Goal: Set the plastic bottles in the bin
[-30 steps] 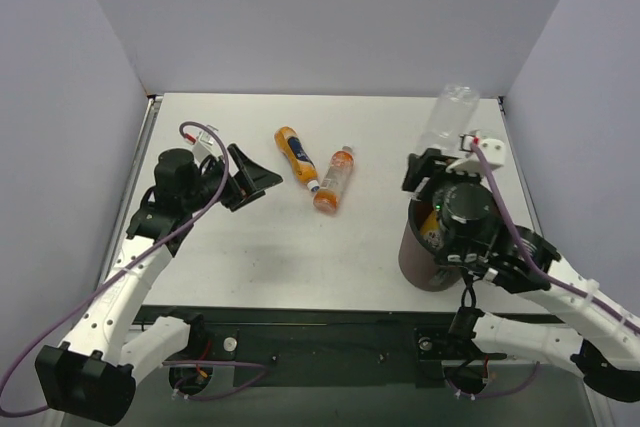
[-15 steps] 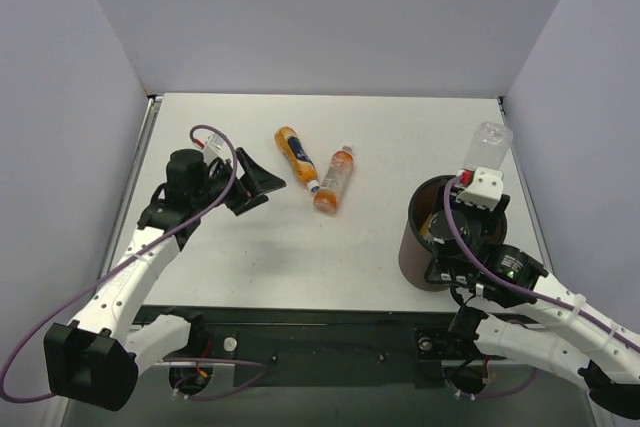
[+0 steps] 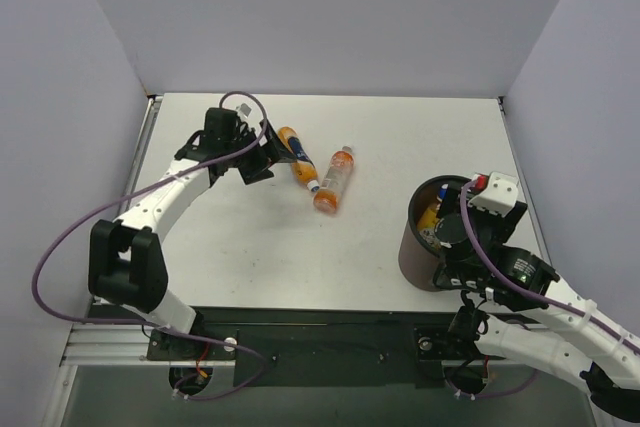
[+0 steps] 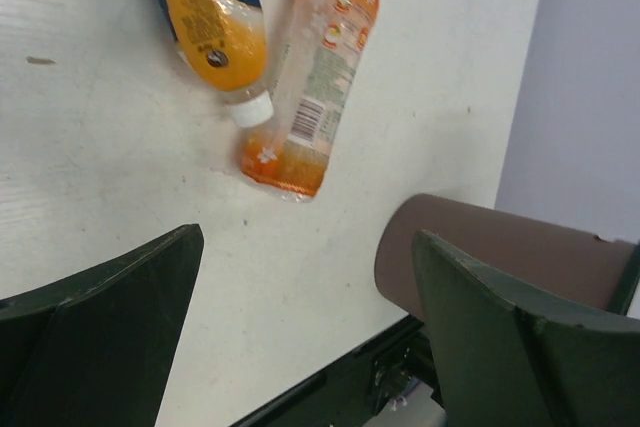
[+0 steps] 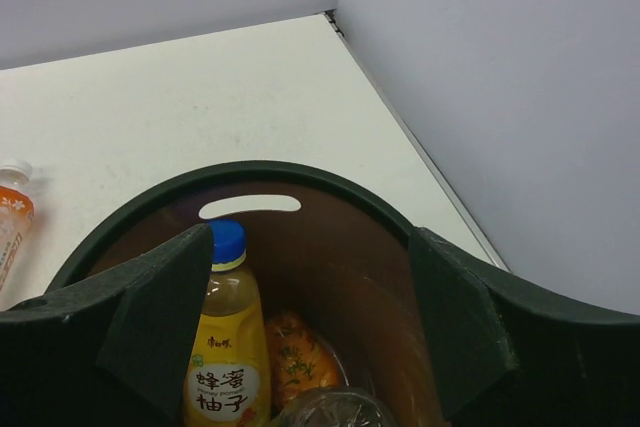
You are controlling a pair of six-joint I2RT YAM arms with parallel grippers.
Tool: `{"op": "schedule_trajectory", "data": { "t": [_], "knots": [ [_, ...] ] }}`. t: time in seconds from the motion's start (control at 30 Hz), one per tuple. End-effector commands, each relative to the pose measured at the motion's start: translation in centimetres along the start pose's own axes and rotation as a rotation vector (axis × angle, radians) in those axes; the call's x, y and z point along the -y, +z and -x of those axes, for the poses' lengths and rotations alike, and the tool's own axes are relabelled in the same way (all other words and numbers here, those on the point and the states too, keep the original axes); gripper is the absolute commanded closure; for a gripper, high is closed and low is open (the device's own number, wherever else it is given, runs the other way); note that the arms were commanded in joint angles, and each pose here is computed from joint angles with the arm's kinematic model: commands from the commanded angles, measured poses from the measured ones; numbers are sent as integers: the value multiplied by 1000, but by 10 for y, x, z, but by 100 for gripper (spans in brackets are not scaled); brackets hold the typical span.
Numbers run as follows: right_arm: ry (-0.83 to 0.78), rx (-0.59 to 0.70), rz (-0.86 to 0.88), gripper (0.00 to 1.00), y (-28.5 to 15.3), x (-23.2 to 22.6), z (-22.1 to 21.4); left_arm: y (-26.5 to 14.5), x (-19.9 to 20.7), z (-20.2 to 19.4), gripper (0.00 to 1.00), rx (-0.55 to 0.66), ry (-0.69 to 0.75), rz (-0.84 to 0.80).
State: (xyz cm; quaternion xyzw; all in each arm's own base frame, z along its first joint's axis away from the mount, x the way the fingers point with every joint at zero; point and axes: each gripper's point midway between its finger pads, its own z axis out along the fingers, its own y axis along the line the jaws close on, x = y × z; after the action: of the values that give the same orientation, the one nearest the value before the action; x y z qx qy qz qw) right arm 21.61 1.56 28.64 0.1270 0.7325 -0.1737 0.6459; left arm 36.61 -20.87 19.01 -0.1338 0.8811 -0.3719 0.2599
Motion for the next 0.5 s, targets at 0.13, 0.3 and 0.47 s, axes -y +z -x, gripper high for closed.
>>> {"op": "schedule_trajectory", "data": {
  "t": [0.13,0.3,0.47],
  "knots": [
    [65,17,-5,27,-5,12,33,36,-17,33,4,21,19,157],
    [47,18,6,27,-5,5,42,65,-27,62,6,73,0,305],
    [62,8,41,27,-7,-1,42,102,-30,78,6,105,-3,401]
  ]
}}
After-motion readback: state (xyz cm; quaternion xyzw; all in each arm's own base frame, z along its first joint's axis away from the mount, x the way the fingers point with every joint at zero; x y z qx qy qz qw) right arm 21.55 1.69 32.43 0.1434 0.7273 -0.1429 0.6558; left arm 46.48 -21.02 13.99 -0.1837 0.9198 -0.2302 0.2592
